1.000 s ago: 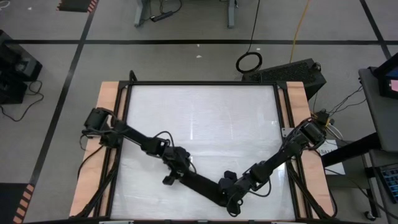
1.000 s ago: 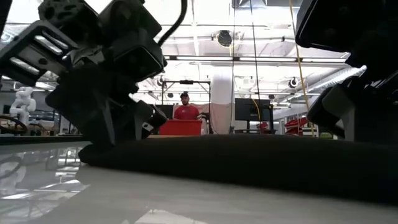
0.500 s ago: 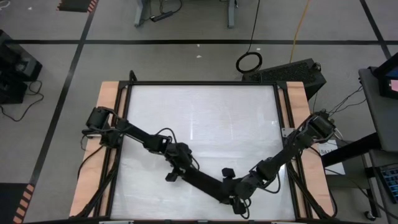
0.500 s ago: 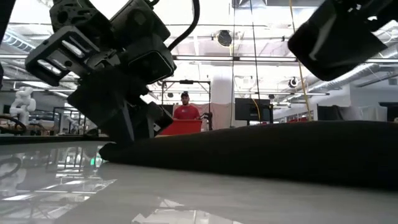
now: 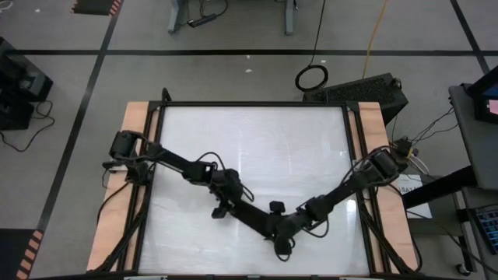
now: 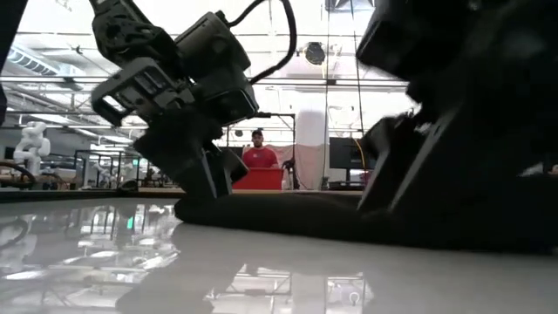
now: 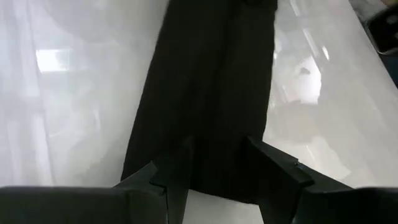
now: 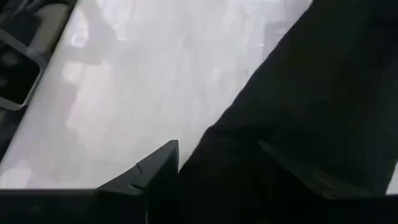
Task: Roll napkin
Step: Roll the black napkin
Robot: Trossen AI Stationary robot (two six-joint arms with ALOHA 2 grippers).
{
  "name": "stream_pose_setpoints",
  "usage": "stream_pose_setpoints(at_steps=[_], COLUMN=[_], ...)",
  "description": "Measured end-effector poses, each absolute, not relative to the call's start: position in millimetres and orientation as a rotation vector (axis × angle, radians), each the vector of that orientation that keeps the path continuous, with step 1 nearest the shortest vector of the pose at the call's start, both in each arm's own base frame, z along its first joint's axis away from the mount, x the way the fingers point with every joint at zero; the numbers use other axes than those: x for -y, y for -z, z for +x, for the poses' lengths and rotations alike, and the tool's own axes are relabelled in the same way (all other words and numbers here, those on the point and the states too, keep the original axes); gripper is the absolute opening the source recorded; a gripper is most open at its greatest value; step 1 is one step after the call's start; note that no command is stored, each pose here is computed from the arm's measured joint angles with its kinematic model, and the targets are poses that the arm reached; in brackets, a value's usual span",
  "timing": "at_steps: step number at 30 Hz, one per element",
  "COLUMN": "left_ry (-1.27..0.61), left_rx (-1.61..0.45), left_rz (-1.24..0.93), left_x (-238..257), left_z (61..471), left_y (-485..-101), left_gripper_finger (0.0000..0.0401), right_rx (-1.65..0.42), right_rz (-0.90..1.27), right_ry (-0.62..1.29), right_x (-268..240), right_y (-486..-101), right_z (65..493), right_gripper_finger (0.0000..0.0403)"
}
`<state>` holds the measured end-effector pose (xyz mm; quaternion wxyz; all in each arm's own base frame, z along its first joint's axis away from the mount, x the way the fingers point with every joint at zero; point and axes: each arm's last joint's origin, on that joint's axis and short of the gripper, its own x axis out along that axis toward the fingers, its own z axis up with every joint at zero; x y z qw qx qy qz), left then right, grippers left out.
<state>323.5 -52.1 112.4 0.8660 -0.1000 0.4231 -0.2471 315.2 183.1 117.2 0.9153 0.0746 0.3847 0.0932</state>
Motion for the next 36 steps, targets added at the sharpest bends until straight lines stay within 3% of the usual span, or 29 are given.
stream_pose_setpoints(at_steps=[7,17,27,36], left_ry=[0.413,0.210,0.122,0.163], left_rx=[-0.886,-0.876,-0.995,-1.047], left_rz=[-0.242,-0.174,-0.305,-0.411], left_x=[24,5,7,14], left_z=[322,309,302,291], left_y=[-129,-195,-187,-196], left_gripper_finger=[0.0157,0.0157,0.0157,0.0157], right_rx=[-0.802,-0.733,-0.532,-0.420], right_rz=[0.221,0.453,0.647,0.787], right_ry=[-0.093,0.185,0.467,0.575], right_x=[-161,-113,-76,-50], right_y=[-105,-105,-109,-112], right_z=[330,350,363,370], right_gripper_finger=[0.0203,0.0203,0.0203,0.0203])
